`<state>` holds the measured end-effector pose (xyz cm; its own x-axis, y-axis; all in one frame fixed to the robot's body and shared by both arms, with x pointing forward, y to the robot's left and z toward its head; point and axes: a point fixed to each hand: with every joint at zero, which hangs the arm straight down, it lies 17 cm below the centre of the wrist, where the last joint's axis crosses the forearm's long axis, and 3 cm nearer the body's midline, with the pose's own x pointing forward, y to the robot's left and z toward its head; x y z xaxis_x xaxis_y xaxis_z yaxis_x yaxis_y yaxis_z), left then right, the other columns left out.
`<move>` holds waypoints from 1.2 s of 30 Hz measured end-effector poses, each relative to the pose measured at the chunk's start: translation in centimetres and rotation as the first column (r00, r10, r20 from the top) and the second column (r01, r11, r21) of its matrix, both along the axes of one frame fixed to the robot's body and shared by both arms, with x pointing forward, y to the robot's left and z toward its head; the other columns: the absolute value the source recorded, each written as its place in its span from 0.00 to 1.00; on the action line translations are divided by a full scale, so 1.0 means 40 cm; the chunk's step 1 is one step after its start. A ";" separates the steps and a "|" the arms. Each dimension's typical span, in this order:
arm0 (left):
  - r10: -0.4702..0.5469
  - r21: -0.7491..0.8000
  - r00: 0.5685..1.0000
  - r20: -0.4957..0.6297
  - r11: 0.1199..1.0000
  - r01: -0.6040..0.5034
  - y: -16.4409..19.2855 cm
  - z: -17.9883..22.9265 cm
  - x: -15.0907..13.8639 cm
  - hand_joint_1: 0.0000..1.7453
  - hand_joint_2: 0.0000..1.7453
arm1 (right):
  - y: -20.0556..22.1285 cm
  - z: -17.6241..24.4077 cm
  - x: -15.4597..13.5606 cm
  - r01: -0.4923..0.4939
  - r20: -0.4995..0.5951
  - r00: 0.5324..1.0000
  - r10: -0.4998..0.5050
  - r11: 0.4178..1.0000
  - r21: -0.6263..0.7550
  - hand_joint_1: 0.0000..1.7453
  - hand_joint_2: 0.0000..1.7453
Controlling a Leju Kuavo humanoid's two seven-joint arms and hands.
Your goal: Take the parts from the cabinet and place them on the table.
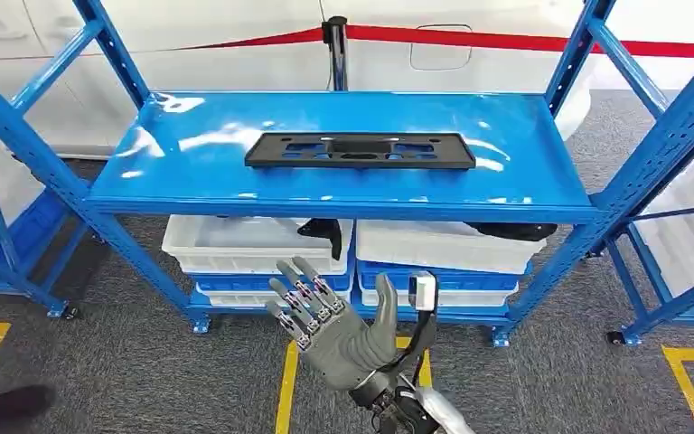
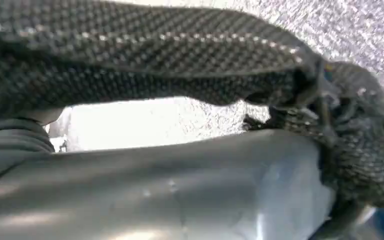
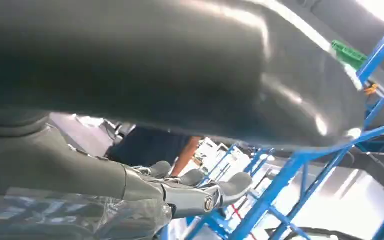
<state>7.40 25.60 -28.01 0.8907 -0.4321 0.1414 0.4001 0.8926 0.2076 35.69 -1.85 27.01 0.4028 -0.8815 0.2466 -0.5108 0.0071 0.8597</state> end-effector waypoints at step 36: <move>-0.056 0.024 0.998 0.034 0.998 0.055 0.019 0.004 0.032 0.00 0.00 | -0.479 0.160 0.159 0.886 0.412 0.388 -0.824 0.211 -0.413 0.00 0.00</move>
<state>8.70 26.36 -27.85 0.8601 -0.4841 0.1609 0.4412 0.8642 0.2419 42.04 -20.99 33.41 -0.5621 -0.3885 0.7301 0.0260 0.8741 0.4851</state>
